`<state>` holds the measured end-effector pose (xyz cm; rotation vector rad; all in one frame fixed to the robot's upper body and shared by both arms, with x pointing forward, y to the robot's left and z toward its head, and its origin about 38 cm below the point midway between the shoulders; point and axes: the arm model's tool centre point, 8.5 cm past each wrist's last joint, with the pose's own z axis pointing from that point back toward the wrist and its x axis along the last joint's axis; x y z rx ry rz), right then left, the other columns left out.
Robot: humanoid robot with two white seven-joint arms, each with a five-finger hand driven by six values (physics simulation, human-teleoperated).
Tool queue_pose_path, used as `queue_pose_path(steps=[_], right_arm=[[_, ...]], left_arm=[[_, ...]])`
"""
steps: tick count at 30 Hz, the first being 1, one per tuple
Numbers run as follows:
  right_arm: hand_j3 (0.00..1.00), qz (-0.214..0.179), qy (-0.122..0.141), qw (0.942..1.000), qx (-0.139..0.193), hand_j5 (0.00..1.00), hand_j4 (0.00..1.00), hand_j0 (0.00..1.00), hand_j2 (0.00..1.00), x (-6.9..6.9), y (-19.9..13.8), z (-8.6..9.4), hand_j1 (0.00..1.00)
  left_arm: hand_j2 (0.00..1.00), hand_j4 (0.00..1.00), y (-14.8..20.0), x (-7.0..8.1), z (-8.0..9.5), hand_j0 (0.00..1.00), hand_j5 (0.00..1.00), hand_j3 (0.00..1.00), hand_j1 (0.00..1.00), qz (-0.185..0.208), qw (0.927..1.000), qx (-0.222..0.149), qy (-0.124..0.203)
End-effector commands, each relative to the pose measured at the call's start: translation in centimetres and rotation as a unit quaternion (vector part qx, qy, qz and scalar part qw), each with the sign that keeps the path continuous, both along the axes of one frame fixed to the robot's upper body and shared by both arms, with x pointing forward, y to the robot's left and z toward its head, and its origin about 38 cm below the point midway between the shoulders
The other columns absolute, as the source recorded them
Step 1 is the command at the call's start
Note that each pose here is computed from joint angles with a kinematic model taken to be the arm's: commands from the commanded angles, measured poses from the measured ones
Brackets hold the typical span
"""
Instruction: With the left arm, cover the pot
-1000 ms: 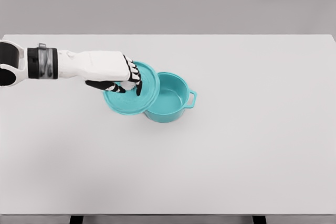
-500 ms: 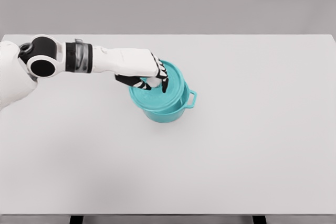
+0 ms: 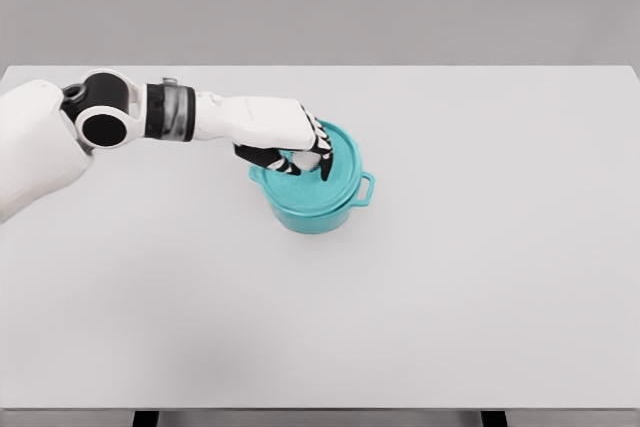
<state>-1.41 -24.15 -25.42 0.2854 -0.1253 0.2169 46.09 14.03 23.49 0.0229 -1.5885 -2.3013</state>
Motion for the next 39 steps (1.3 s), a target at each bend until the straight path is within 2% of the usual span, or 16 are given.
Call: queue_pose_path(steps=[1, 21, 32, 34, 35, 37, 39], right_arm=[[1.0, 0.0, 0.0, 1.0, 0.0, 1.0, 1.0, 1.0, 1.0, 0.0, 0.0, 0.0, 1.0], [1.0, 0.0, 0.0, 1.0, 0.0, 1.0, 1.0, 1.0, 1.0, 0.0, 0.0, 0.0, 1.0], [1.0, 0.0, 0.0, 1.0, 0.0, 1.0, 1.0, 1.0, 1.0, 0.0, 0.0, 0.0, 1.0], [1.0, 0.0, 0.0, 1.0, 0.0, 1.0, 1.0, 1.0, 1.0, 0.0, 0.0, 0.0, 1.0], [1.0, 0.0, 0.0, 1.0, 0.001, 1.0, 1.0, 1.0, 1.0, 0.0, 0.01, 0.0, 1.0], [1.0, 0.0, 0.0, 1.0, 0.0, 1.0, 1.0, 1.0, 1.0, 0.0, 0.0, 0.0, 1.0], [1.0, 0.0, 0.0, 1.0, 0.0, 1.0, 1.0, 1.0, 1.0, 0.0, 0.0, 0.0, 1.0]], left_arm=[[0.52, 0.52, -0.16, 0.15, -0.04, 0.52, 0.52, 0.52, 0.52, 0.002, 1.0, -0.003, 0.003], [0.53, 0.53, -0.32, 0.24, -0.04, 0.53, 0.53, 0.53, 0.53, 0.0, 1.0, 0.006, -0.006], [0.53, 0.53, -0.63, 0.25, -0.56, 0.53, 0.53, 0.53, 0.53, 0.001, 1.0, 0.003, 0.001], [0.62, 0.62, -0.63, 0.26, -0.55, 0.62, 0.62, 0.62, 0.62, 0.001, 1.0, 0.002, 0.001], [0.71, 0.71, -0.62, 0.26, -0.57, 0.71, 0.71, 0.71, 0.71, 0.001, 1.0, 0.004, 0.0], [0.83, 0.83, -0.64, 0.29, -0.49, 0.83, 0.83, 0.83, 0.83, 0.001, 1.0, 0.003, -0.001], [0.88, 0.88, -0.71, 0.28, -0.48, 0.88, 0.88, 0.88, 0.88, 0.0, 1.0, 0.002, -0.001]])
